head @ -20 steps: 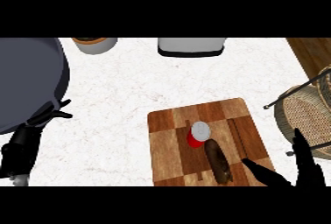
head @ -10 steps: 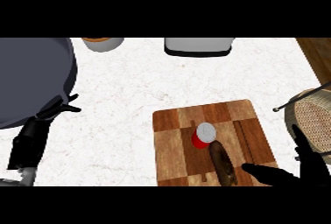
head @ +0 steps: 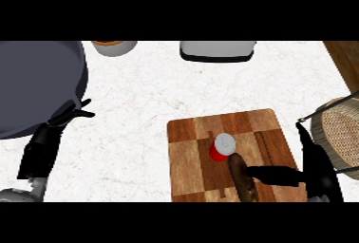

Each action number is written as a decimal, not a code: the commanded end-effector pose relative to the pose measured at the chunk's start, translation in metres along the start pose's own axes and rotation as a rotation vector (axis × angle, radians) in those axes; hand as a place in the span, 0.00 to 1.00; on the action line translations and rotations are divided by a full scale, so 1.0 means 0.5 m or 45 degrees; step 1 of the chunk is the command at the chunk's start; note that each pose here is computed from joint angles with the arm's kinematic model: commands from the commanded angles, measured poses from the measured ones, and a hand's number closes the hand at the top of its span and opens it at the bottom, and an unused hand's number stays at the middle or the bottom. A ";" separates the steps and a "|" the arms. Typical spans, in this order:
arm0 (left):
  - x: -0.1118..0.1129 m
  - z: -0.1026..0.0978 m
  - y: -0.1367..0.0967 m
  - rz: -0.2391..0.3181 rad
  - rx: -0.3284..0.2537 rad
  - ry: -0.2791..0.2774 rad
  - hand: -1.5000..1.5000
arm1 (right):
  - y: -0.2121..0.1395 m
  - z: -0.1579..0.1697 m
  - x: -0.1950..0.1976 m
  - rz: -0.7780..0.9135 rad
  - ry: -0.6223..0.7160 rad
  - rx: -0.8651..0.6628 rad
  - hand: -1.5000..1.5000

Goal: Pick the can from the cutting board and place it in the tiered basket

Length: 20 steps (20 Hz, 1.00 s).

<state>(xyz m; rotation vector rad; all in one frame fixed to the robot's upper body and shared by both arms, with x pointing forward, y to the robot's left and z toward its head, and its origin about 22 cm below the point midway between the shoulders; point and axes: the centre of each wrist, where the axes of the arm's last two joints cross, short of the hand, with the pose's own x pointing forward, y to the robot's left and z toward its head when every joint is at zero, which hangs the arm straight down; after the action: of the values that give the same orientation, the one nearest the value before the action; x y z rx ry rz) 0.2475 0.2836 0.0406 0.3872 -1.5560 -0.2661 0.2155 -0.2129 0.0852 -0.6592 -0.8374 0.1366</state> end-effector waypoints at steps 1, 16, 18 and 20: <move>0.005 -0.024 0.023 -0.008 0.050 0.004 0.50 | 0.037 -0.006 0.028 0.084 0.284 0.042 0.00; -0.014 -0.019 0.010 -0.024 0.076 0.043 0.50 | 0.130 0.003 0.078 0.257 0.241 0.016 0.00; -0.007 -0.026 0.013 -0.012 0.068 0.046 0.50 | 0.155 0.012 0.083 0.276 0.227 -0.025 0.00; 0.003 -0.027 0.012 -0.003 0.063 0.026 0.50 | 0.169 -0.001 0.098 0.303 0.258 -0.031 0.00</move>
<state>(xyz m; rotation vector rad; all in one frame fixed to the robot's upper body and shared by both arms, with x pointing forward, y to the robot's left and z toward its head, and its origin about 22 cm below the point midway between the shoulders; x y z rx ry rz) 0.2468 0.2816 0.0356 0.3911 -1.5461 -0.2552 0.2490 -0.1485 0.0590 -0.7275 -0.7763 0.2801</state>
